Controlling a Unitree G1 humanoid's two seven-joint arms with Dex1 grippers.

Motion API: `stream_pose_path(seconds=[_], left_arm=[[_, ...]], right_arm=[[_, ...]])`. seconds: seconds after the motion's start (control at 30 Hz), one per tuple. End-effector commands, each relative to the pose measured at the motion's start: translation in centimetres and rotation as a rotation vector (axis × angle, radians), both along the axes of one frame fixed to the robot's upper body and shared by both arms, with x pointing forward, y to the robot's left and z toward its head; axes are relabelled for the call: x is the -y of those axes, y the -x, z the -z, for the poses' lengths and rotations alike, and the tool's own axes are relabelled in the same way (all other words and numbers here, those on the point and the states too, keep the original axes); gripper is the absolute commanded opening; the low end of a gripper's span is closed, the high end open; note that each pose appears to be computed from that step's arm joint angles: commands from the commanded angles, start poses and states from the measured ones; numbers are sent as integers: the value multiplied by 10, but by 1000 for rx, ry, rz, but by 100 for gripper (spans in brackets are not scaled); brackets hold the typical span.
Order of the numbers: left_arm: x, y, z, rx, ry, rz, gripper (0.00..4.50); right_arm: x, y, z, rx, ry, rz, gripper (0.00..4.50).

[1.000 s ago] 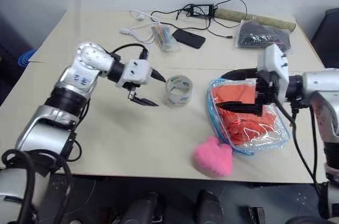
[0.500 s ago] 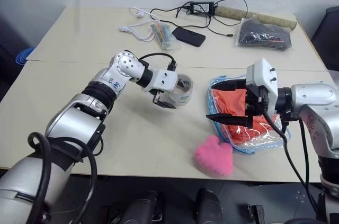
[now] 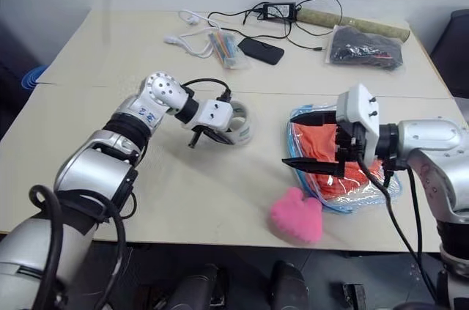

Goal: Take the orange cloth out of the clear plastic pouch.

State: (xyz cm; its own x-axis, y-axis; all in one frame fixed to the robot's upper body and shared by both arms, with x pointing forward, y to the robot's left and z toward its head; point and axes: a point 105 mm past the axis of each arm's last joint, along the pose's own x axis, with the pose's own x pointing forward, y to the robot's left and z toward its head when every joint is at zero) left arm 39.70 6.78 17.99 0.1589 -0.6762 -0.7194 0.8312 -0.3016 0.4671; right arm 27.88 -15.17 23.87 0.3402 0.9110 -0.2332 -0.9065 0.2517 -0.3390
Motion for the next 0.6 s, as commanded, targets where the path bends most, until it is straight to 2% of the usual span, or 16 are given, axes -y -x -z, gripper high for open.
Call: stream_pose_path(seconds=[0.03,0.17,0.23,0.27,0.33,0.37,0.43,0.6], left_arm=[[-29,-4,-27,91,69,-59,20],[-106,2,-34,180,59,-264,20],[-162,13,-32,199,53,-464,20],[-198,25,-29,196,46,-596,20],[-242,48,-26,199,34,-769,20],[-269,67,-22,182,33,-874,20],[-294,92,-18,166,29,-992,20],[-326,126,-7,165,42,-1177,20]], right_arm=[[-8,-1,-7,34,-13,-42,450],[-21,-4,-6,30,-22,-101,450],[-29,-7,-6,35,-25,-130,450],[-34,-10,-6,40,-31,-138,450],[-39,-13,-6,46,-41,-145,450],[-43,-16,-5,45,-49,-148,450],[-48,-19,-4,42,-57,-155,450],[-59,-19,-1,18,-68,-199,450]])
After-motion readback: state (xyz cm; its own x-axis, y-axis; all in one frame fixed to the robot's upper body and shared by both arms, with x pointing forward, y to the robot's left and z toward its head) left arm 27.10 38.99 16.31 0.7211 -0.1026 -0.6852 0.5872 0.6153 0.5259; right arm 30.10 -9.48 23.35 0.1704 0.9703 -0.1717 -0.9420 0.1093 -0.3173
